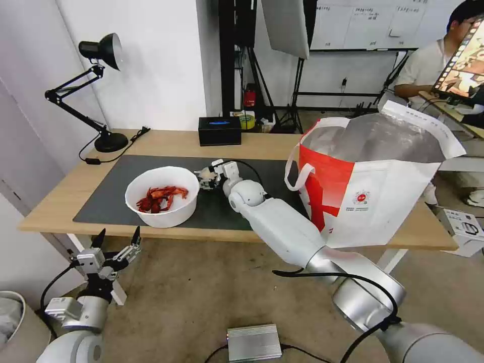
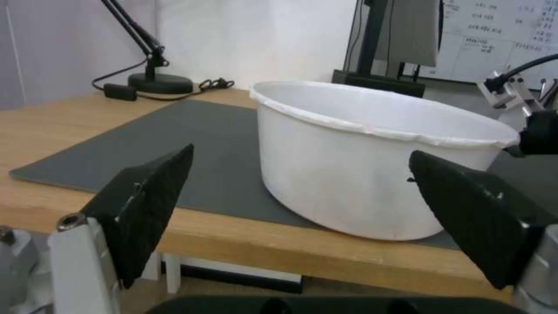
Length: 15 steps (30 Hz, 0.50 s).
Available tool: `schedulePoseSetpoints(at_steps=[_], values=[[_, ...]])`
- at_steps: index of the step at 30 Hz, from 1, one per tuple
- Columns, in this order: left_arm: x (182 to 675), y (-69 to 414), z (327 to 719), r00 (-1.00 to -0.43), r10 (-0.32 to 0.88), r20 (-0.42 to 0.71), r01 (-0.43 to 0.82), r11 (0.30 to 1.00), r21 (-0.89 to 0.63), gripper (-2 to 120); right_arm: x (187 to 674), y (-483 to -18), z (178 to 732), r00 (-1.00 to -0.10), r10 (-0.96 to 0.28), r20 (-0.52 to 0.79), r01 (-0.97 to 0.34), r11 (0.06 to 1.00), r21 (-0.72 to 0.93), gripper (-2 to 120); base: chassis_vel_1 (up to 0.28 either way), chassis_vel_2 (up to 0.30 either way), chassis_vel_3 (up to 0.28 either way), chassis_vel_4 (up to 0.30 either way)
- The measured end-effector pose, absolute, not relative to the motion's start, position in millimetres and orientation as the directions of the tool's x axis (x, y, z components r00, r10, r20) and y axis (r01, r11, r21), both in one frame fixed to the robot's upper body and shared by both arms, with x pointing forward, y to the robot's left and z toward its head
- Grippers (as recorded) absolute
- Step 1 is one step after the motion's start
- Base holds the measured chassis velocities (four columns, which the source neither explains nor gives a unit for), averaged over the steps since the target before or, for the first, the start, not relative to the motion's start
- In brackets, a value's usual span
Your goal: Pick up the trash from the table and place it into the takeout bag.
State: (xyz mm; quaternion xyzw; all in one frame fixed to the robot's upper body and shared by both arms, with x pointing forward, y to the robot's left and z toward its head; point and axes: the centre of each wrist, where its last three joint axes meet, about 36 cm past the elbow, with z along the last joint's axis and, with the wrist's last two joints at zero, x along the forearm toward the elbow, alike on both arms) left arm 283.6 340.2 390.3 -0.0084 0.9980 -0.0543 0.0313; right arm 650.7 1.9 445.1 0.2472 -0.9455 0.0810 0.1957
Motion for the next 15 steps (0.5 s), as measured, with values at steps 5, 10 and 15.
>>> schedulePoseSetpoints(at_steps=[5, 10, 15], values=[[283.3, 340.3, 389.5, -0.998, -0.022, -0.061, -0.015, 0.994, -0.111, 100, 649.8, 0.2, 442.9, -0.802, -0.431, 0.414, -0.495, 0.867, -0.056, 75, 0.0, 0.0, 0.0, 0.0], [283.0, 339.7, 389.2, -0.998, -0.024, -0.061, -0.017, 0.993, -0.114, 100, 648.7, -1.6, 442.1, -0.805, -0.43, 0.409, -0.491, 0.869, -0.052, 57, 0.0, 0.0, 0.0, 0.0], [282.0, 338.6, 389.4, -0.998, -0.025, -0.062, -0.018, 0.993, -0.118, 100, 644.1, -3.0, 442.3, -0.81, -0.433, 0.396, -0.49, 0.87, -0.051, 38, 0.0, 0.0, 0.0, 0.0]])
